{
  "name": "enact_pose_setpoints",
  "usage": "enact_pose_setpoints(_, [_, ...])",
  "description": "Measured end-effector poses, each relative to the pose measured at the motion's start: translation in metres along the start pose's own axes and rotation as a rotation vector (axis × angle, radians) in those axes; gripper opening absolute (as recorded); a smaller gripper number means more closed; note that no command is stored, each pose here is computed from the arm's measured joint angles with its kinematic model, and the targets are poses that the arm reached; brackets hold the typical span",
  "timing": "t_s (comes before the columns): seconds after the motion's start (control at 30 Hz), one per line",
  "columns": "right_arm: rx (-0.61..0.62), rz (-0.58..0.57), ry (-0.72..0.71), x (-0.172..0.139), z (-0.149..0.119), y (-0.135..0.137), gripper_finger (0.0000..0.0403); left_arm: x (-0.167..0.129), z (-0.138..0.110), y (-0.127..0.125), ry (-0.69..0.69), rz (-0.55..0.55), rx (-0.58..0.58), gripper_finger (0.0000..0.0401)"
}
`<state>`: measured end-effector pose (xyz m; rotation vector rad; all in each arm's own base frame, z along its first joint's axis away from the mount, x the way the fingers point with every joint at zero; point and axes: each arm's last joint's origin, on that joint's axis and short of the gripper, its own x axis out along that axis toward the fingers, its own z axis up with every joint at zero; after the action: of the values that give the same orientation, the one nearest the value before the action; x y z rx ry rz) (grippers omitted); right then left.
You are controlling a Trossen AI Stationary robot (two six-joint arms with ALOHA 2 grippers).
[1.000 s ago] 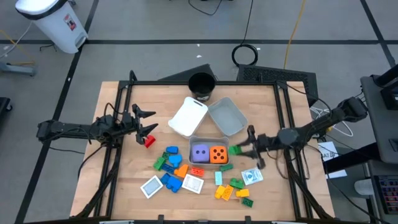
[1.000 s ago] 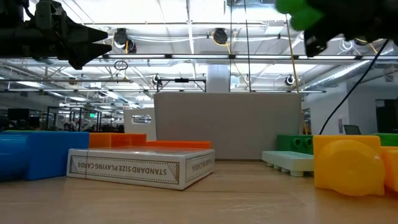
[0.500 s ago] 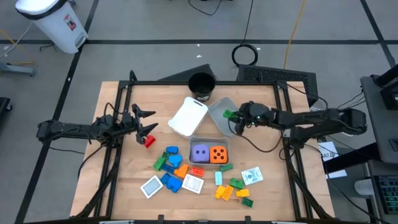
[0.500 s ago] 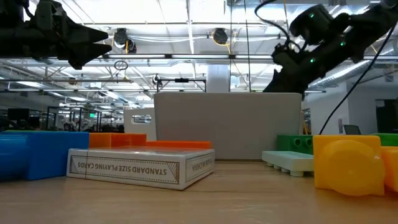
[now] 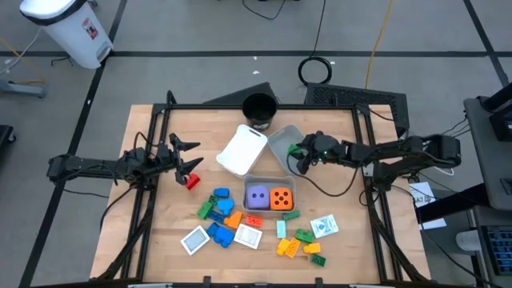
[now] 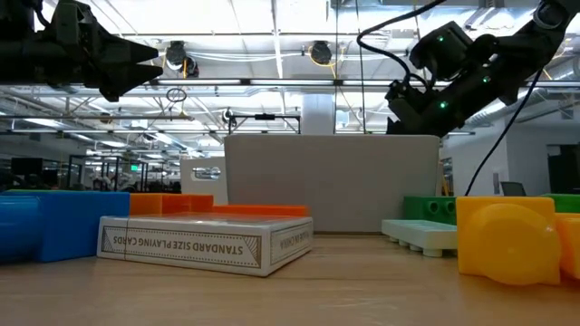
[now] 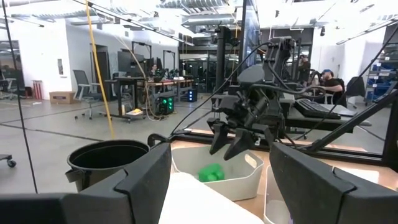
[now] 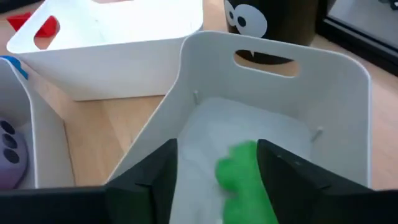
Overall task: Pick & Place Toys
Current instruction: Put the green game piece into the top gray bin
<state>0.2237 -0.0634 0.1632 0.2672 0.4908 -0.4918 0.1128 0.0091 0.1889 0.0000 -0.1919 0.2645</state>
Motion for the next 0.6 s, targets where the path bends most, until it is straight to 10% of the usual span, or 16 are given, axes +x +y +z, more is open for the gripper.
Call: enact_pose_setpoints(0.6, [-0.251,0.402,-0.16,-0.06,0.005,0.069,0.0222,0.0,0.0,0.0,0.0,0.0,-0.001,0.0278])
